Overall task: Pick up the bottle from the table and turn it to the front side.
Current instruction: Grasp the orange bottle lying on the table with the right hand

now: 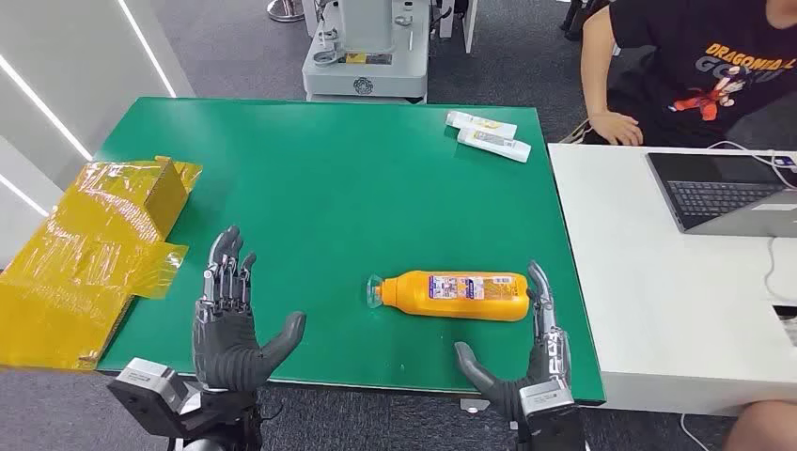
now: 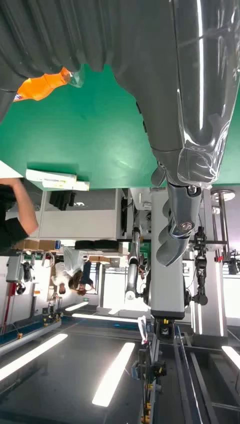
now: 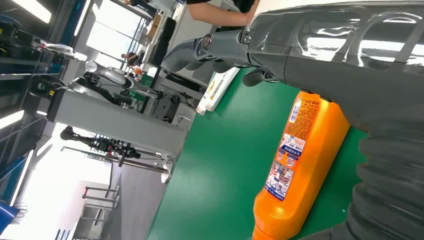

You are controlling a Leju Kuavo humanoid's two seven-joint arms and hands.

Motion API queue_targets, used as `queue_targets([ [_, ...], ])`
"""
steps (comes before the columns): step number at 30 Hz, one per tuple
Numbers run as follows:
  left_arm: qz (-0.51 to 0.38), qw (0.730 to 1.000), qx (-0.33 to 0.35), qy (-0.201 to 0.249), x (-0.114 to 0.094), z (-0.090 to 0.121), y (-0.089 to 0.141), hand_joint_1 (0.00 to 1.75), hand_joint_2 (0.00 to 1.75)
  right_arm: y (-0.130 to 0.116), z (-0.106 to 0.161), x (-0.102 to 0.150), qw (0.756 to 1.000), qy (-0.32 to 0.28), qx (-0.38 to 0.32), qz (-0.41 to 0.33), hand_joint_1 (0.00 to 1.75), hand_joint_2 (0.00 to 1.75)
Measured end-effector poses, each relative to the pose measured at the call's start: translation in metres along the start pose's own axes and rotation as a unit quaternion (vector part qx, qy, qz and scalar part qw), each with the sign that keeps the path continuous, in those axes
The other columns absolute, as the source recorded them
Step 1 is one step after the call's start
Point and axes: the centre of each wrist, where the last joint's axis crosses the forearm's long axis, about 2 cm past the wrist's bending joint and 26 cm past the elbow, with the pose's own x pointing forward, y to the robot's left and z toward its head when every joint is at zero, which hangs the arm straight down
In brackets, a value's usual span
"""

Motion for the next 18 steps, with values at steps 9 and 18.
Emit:
queue_targets([
  [9,0.000,1.000,-0.006,-0.003,0.001,0.001,0.000,0.00,1.75,-0.012,-0.002,-0.004,0.986,-0.026,0.097,0.131,0.00,1.75],
  [18,0.012,1.000,-0.023,-0.010,0.002,-0.005,0.000,0.00,1.75,-0.090,-0.058,-0.041,0.917,-0.044,0.270,0.290,0.00,1.75],
])
